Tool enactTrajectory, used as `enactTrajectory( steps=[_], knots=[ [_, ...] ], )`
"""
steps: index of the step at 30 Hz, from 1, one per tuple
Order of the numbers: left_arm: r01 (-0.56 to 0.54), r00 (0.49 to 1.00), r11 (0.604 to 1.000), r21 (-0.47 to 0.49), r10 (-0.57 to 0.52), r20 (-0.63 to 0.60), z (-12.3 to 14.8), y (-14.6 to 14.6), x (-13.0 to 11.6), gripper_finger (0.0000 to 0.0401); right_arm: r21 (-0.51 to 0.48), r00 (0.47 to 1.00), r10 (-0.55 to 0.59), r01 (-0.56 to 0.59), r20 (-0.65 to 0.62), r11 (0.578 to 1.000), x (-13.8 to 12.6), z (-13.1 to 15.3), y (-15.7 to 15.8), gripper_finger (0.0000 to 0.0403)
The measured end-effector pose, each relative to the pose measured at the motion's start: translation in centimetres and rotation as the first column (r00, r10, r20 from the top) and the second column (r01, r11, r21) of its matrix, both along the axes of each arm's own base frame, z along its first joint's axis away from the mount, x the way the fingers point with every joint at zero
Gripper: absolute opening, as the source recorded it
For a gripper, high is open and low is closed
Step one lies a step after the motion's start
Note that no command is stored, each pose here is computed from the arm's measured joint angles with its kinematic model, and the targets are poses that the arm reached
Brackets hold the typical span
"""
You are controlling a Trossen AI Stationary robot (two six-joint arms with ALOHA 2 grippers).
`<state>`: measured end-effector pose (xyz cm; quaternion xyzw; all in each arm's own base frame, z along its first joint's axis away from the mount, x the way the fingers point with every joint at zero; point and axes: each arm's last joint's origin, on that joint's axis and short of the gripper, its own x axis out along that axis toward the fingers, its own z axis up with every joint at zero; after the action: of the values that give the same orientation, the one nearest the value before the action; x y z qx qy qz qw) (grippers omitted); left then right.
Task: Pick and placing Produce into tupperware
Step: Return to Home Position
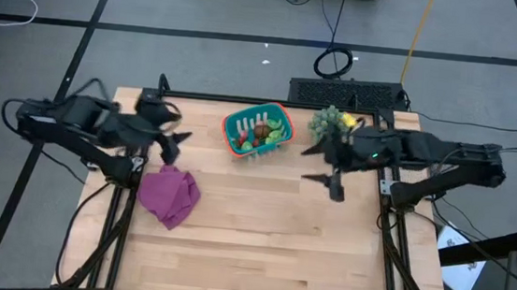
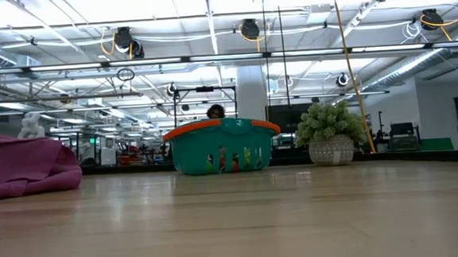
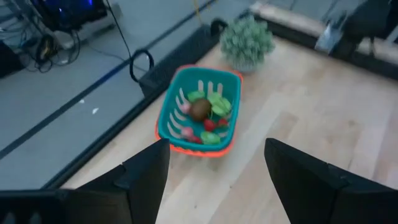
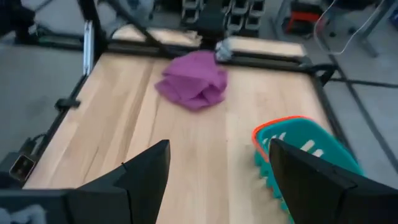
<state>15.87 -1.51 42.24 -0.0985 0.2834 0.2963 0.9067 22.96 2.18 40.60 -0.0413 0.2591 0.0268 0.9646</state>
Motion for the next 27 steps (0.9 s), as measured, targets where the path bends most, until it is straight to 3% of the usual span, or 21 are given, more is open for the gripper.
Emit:
enactTrajectory(
  steps=[5, 13, 20, 27],
  knots=[
    [0.009, 0.997, 1.0, -0.015, -0.008, 0.083, -1.0, 0.0, -3.9, 0.0269, 0.01, 0.994, -0.021, 0.02, 0.105, 1.0, -3.6, -0.3, -0.8, 0.0265],
    [-0.02, 0.986, 0.993, -0.112, 0.038, 0.163, -7.8, 0.4, -7.8, 0.0269, 0.105, 0.933, -0.058, 0.022, 0.356, 0.994, -10.6, -4.6, -1.5, 0.0265],
    [0.096, 0.955, 0.99, -0.107, -0.062, 0.29, -12.2, -0.6, -6.7, 0.0269, 0.13, 0.854, 0.08, -0.17, 0.514, 0.977, -12.8, -9.7, -1.2, 0.0265],
    [0.291, 0.888, 0.956, -0.025, -0.261, 0.378, -15.9, -2.5, -3.7, 0.0269, 0.12, 0.876, 0.091, -0.166, 0.473, 0.979, -12.3, -14.2, -1.1, 0.0265]
  ],
)
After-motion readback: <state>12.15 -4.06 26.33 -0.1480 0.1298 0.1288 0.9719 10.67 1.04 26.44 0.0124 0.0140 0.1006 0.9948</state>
